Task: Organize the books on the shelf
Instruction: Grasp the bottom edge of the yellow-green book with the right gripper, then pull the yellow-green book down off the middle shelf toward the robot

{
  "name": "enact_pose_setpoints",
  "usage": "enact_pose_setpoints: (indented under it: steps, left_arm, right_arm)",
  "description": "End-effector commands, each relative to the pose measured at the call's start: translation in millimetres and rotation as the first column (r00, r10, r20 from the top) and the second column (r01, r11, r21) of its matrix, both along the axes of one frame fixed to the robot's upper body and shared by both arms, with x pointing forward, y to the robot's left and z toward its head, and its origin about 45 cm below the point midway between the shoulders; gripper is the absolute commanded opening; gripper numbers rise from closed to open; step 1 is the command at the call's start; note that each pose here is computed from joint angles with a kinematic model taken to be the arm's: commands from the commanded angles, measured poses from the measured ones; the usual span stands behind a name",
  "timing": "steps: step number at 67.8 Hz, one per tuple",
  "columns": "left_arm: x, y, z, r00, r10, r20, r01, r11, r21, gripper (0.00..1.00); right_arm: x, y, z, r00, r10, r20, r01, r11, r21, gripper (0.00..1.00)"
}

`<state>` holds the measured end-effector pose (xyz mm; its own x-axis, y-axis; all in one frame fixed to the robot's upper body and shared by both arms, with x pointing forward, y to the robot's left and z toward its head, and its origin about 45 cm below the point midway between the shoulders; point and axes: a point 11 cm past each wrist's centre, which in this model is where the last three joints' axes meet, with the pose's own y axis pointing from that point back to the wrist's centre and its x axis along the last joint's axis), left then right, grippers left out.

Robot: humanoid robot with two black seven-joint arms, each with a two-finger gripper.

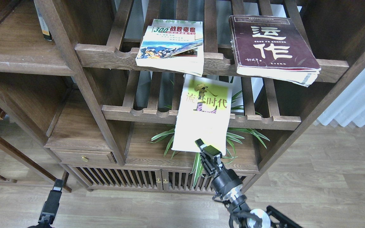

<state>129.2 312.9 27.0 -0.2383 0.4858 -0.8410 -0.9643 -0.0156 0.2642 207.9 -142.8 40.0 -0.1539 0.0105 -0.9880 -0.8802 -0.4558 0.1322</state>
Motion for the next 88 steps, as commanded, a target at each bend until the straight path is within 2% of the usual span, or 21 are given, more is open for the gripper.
enact_pose_setpoints:
  steps: [1,12,28,58,68,72,78,88]
  left_arm:
    - [-2,-2,-2,1.0,-0.008,-0.01,0.008,1.0,-0.001,1.0]
    - [-4,-4,-3,1.0,-0.014,-0.016,0.014,1.0,-0.004,1.0]
    - [-14,-26,-11,0.995,-0.082,-0.049,0.08,0.996,-0.034,1.0]
    - [-19,-28,-14,0.994,-0.09,-0.064,0.087,0.995,-0.037,1.0]
    - [-29,-35,-24,0.989,-0.099,-0.109,0.093,0.994,-0.063,1.0]
    - [-34,-44,-28,0.985,-0.109,-0.131,0.096,0.99,-0.102,1.0]
    - [-42,-52,-32,0.98,-0.118,-0.162,0.094,0.984,-0.149,1.0]
    - [-48,-59,-35,0.973,-0.122,-0.198,0.081,0.976,-0.204,1.0]
  right_arm:
    - [-25,0,-8,0.999,-0.002,-0.046,0.003,1.0,0.008,0.01]
    - [-47,0,-17,0.996,0.001,-0.087,-0.001,1.0,0.003,0.01]
    - [-99,1,-36,0.979,0.004,-0.203,-0.003,1.0,0.006,0.01]
    - [-125,7,-42,0.966,0.026,-0.257,-0.023,1.0,0.017,0.02]
    - [-135,23,-40,0.958,0.12,-0.26,-0.111,0.993,0.05,0.02]
    - [-143,36,-39,0.939,0.231,-0.257,-0.215,0.973,0.087,0.02]
    - [-145,41,-38,0.92,0.309,-0.243,-0.293,0.951,0.099,0.02]
    - [-145,50,-37,0.902,0.369,-0.226,-0.354,0.929,0.103,0.02]
